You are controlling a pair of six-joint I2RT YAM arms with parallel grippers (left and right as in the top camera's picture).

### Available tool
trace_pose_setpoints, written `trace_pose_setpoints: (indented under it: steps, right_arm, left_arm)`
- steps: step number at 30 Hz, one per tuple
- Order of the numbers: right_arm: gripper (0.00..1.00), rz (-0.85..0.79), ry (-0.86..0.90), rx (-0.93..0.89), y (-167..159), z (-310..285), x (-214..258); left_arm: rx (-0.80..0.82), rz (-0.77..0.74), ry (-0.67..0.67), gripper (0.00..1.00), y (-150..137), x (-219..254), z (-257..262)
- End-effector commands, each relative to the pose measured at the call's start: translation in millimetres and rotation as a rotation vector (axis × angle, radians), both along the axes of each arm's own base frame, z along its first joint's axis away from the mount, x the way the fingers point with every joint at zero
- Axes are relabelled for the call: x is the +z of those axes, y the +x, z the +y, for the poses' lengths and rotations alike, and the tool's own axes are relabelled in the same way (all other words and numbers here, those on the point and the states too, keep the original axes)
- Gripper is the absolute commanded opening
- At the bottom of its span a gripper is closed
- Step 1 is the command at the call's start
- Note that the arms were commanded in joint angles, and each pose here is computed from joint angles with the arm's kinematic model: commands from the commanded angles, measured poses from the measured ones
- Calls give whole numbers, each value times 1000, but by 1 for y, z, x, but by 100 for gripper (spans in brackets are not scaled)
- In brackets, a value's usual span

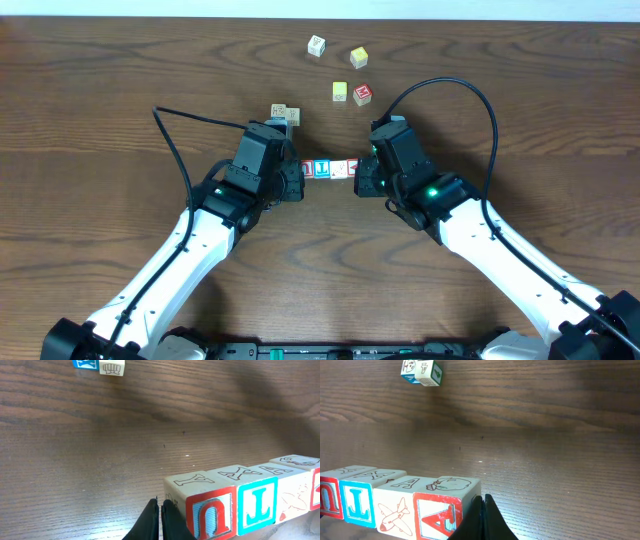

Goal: Lift 4 blocks

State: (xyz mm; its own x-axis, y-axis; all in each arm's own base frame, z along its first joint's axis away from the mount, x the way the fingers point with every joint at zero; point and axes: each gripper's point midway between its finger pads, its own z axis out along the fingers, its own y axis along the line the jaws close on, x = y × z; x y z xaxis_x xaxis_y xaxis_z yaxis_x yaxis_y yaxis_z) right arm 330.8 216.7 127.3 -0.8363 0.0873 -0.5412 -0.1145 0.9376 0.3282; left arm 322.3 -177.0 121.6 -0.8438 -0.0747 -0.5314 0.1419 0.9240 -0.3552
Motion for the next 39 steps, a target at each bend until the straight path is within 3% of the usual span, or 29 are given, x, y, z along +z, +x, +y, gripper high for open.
trace_pose_setpoints:
  steps: [1,39]
  right_arm:
    - [1,42,238,287,-40,75,39]
    - [1,70,223,295,-37,79,23]
  left_arm:
    - [-245,-38,-207,7,-21,49,-65]
    - [-245,-36,-207,7,-21,48,-65]
